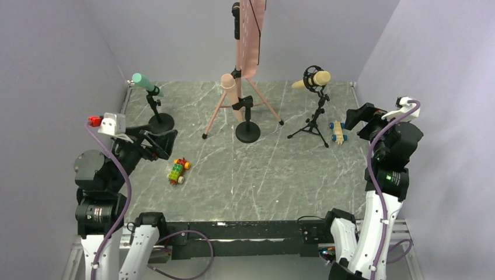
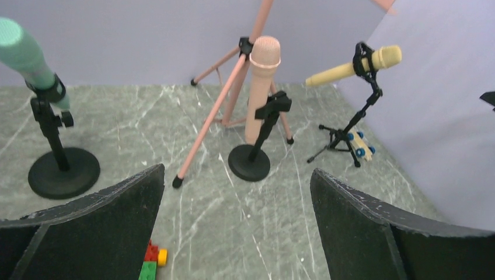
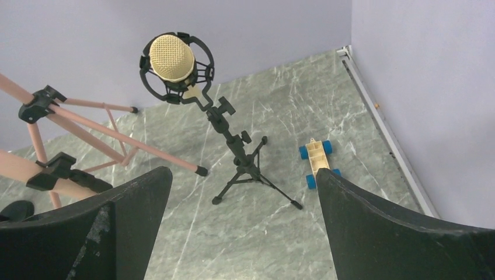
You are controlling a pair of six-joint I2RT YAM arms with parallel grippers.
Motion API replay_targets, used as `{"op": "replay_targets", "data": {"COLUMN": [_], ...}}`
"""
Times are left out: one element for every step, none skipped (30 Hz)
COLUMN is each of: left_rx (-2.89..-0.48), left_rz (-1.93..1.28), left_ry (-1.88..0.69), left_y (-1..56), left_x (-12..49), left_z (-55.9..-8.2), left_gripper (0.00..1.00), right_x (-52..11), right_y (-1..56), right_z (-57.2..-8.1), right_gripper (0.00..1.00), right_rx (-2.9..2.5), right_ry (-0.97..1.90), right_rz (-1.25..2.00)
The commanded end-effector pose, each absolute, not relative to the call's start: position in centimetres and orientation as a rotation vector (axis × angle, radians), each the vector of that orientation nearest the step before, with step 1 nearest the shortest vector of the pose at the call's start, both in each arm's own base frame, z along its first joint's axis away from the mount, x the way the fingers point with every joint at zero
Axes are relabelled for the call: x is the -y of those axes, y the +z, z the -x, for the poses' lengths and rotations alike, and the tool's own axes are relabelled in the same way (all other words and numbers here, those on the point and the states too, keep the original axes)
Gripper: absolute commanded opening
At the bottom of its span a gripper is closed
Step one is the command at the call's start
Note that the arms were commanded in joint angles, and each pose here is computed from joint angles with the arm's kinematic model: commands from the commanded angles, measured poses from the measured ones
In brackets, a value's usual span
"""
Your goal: Attach the microphones to the stand
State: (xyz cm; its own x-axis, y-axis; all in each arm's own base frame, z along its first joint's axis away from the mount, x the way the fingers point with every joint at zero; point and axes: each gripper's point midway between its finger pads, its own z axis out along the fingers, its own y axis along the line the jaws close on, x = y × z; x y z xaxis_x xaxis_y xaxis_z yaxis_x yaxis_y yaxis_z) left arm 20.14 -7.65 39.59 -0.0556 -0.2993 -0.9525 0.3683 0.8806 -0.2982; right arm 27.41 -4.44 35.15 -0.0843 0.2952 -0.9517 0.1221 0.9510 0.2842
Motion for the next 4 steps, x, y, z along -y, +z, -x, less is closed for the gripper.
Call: {"op": "replay_targets", "data": {"left_rx": [-1.56, -1.563, -1.563, -1.564], "left_rz": [-0.093, -0.094, -0.094, -0.095], "left_ry": [-0.551, -0.547, -0.54, -0.537], "left_y": [38.26, 38.08, 37.89, 37.78], "left_x": [8.05, 8.01, 7.93, 7.9], "left_z": [-19.27, -19.1, -18.97, -18.89], "left_gripper": [0.99, 0.99, 0.99, 0.99], "right_x": [4.9, 4.98, 5.12, 5.2], "right_y": [36.21, 36.06, 35.96, 35.88], "right_z": [-26.81, -26.88, -26.91, -26.99], "right_gripper": [1.0, 1.0, 1.0, 1.0], "right_rx": [-1.64, -1.646, -1.653, -1.657], "right_ry": [0.134, 0.134, 0.129, 0.122], "right_rz": [-0.377, -0.386, -0.393, -0.388]}}
